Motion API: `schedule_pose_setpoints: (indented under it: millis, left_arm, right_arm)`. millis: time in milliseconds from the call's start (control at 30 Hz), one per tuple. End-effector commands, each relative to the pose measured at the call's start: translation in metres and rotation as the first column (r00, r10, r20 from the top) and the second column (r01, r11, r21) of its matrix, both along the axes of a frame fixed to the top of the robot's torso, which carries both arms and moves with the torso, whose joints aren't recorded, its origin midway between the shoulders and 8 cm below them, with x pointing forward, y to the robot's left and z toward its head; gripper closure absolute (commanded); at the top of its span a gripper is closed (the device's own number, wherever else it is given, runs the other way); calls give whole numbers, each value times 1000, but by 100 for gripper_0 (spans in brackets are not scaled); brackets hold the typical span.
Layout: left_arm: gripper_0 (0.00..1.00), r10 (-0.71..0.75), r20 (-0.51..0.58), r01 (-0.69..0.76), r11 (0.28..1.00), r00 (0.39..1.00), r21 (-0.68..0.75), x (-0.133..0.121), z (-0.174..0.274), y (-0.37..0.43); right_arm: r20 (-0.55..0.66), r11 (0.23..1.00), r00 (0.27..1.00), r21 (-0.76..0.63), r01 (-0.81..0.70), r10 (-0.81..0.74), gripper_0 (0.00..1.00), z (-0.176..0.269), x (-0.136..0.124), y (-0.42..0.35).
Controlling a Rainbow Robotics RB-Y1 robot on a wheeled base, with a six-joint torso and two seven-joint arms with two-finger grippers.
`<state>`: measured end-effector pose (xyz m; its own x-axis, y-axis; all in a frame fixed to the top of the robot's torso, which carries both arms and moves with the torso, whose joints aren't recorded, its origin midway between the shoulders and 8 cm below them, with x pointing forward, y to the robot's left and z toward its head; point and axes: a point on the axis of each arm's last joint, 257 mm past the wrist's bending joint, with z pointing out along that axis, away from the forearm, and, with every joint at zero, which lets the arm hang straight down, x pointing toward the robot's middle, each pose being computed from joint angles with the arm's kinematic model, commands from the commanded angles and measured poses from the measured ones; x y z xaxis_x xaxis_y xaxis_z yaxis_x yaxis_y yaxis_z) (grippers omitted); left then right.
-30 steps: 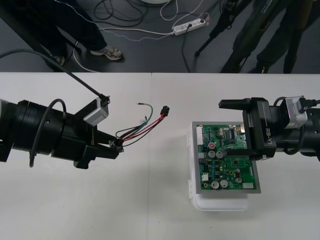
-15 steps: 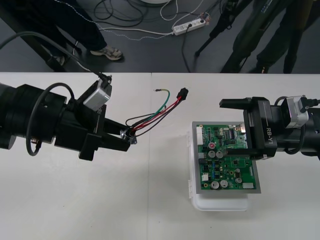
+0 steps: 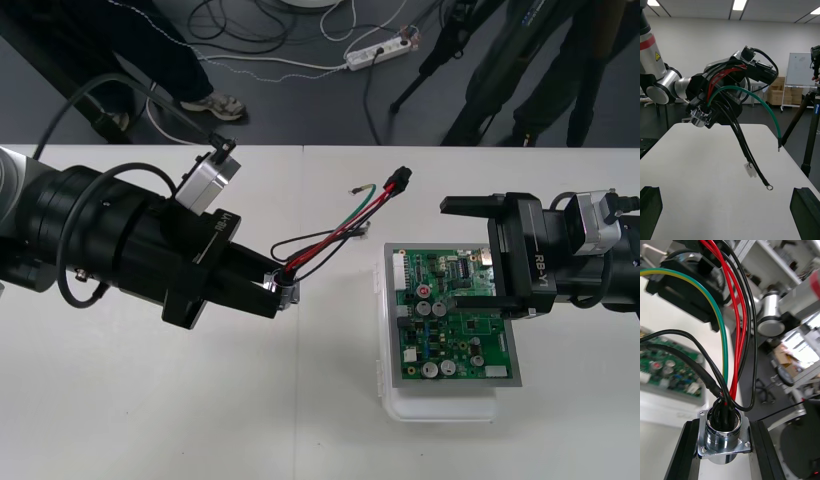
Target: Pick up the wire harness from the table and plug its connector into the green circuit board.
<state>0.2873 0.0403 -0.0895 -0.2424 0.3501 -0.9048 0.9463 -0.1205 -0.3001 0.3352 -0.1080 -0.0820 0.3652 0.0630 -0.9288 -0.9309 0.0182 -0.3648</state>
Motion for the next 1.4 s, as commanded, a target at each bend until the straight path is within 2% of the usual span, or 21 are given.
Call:
schedule_pose_setpoints:
  millis: [33, 367, 767, 933, 1400]
  left_arm:
    - [100, -130, -67, 126, 991, 989, -51, -28, 16, -16]
    - [100, -264, -178, 244, 962, 948, -126, -69, 32, -26]
    - [100, -402, -244, 383, 916, 883, -120, -125, 33, -36]
    - [100, -429, -278, 407, 903, 859, -138, -135, 35, -40]
    - [100, -434, -321, 413, 901, 842, -135, -141, 33, -47]
  right_arm:
    - [36, 1000, 999, 1, 10, -10, 0, 13, 4, -9]
    - [33, 1000, 999, 4, 9, -9, 0, 14, 3, -11]
    - [17, 1000, 1000, -4, 11, -11, 0, 16, -4, -29]
    - [12, 1000, 1000, -13, 13, -13, 0, 17, -6, -37]
    - [8, 997, 998, -49, 58, -57, 0, 15, -6, -61]
